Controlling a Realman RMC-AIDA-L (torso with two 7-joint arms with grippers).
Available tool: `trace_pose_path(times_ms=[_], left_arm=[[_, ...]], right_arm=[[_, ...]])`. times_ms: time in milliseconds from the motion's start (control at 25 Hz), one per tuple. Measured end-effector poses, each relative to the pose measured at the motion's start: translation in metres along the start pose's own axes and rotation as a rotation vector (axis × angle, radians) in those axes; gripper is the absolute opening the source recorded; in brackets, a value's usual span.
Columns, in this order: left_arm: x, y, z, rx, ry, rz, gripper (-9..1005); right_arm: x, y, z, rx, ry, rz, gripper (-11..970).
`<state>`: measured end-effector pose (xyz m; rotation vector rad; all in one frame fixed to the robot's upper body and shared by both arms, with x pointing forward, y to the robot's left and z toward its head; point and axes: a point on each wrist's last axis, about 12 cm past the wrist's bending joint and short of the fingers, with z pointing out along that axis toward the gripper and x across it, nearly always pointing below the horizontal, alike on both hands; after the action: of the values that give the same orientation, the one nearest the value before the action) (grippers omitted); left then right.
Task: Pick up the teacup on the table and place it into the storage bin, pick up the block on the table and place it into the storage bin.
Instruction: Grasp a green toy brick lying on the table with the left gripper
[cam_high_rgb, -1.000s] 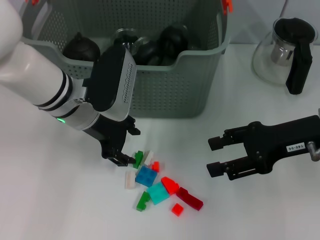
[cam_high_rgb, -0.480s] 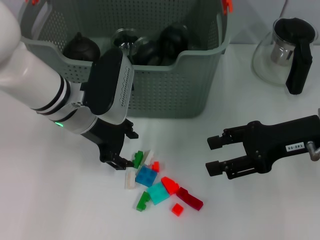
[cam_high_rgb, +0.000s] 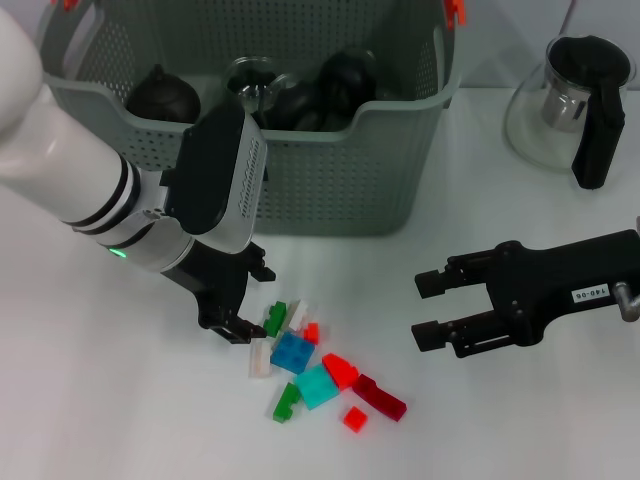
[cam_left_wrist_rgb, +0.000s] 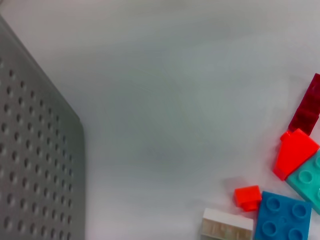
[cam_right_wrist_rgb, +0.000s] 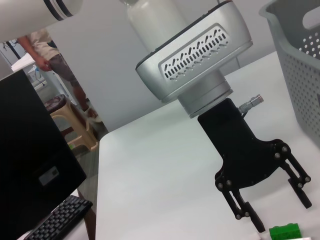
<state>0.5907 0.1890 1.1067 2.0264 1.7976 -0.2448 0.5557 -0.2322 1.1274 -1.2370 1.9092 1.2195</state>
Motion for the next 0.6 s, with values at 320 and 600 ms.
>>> trace_pose_path(times_ms=[320,600], left_arm=[[-0.0023,-0.0007,0.0025,0.003,0.001,0.008,683],[-0.0049,-0.0009,0.0040,0.006,0.002,0.015,681]], right_arm=[[-0.0004,-0.0006,-0.0014,0.006,-0.009,-0.011,795],[-0.0004,-0.0005,-0.0016,0.006,-0.012,-0.014,795]])
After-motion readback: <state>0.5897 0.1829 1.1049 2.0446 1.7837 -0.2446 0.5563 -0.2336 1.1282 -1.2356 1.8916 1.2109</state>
